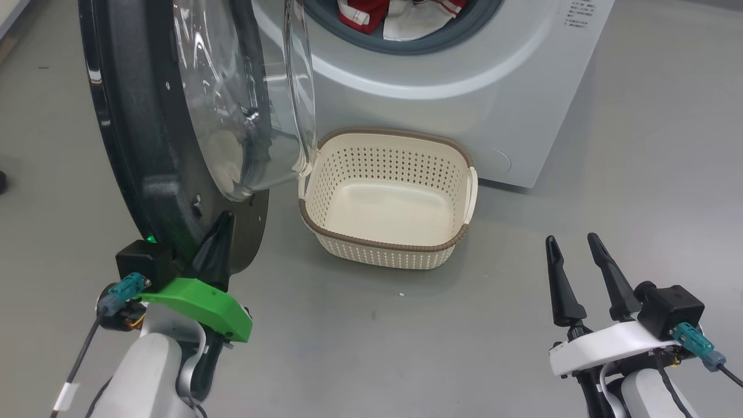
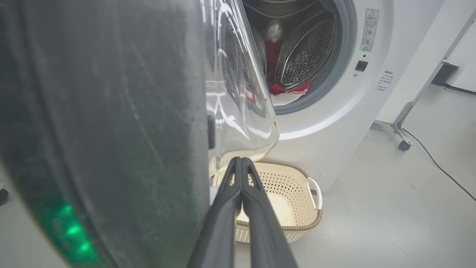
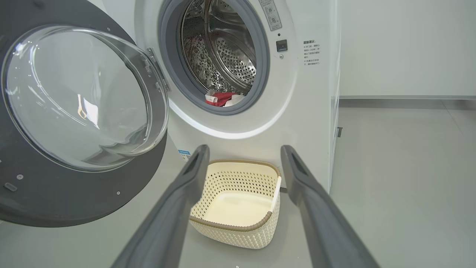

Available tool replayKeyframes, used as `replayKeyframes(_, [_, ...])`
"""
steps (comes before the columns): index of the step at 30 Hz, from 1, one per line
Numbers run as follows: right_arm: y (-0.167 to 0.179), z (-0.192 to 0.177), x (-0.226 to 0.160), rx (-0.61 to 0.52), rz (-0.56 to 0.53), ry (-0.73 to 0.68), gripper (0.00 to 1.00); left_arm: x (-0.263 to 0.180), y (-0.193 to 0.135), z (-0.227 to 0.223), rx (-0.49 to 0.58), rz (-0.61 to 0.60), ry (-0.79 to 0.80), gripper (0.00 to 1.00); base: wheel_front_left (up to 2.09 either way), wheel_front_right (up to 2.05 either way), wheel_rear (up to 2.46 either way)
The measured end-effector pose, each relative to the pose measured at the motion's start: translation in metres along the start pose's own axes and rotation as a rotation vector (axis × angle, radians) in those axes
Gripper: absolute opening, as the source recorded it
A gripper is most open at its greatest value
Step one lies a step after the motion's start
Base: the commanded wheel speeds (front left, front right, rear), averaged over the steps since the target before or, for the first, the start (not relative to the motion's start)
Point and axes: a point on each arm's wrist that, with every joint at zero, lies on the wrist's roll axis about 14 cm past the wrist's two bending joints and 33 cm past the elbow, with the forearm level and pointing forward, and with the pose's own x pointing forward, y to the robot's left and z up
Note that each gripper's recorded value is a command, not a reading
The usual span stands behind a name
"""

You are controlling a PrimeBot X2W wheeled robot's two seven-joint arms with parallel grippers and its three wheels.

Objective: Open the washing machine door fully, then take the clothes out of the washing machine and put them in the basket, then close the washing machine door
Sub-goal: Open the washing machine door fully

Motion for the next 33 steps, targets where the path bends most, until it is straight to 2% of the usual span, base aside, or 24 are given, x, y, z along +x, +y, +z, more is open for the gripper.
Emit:
replayKeyframes(13, [0.011,-0.016,0.007,0.008,0.049,0.045,1.0,-0.01,0.048,0.012,-0.006,0.135,-0.044,0.0,0.0,0.0,0.0])
replayKeyframes(23, [0.007,-0.029,0.013,0.011,0.062,0.082,1.0,-0.013,0.076,0.015,-0.031,0.219,-0.064,0.0,0.0,0.0,0.0])
replayKeyframes(33, [0.003,-0.044,0.018,0.015,0.072,0.12,1.0,-0.016,0.11,0.018,-0.013,0.308,-0.073,0.0,0.0,0.0,0.0])
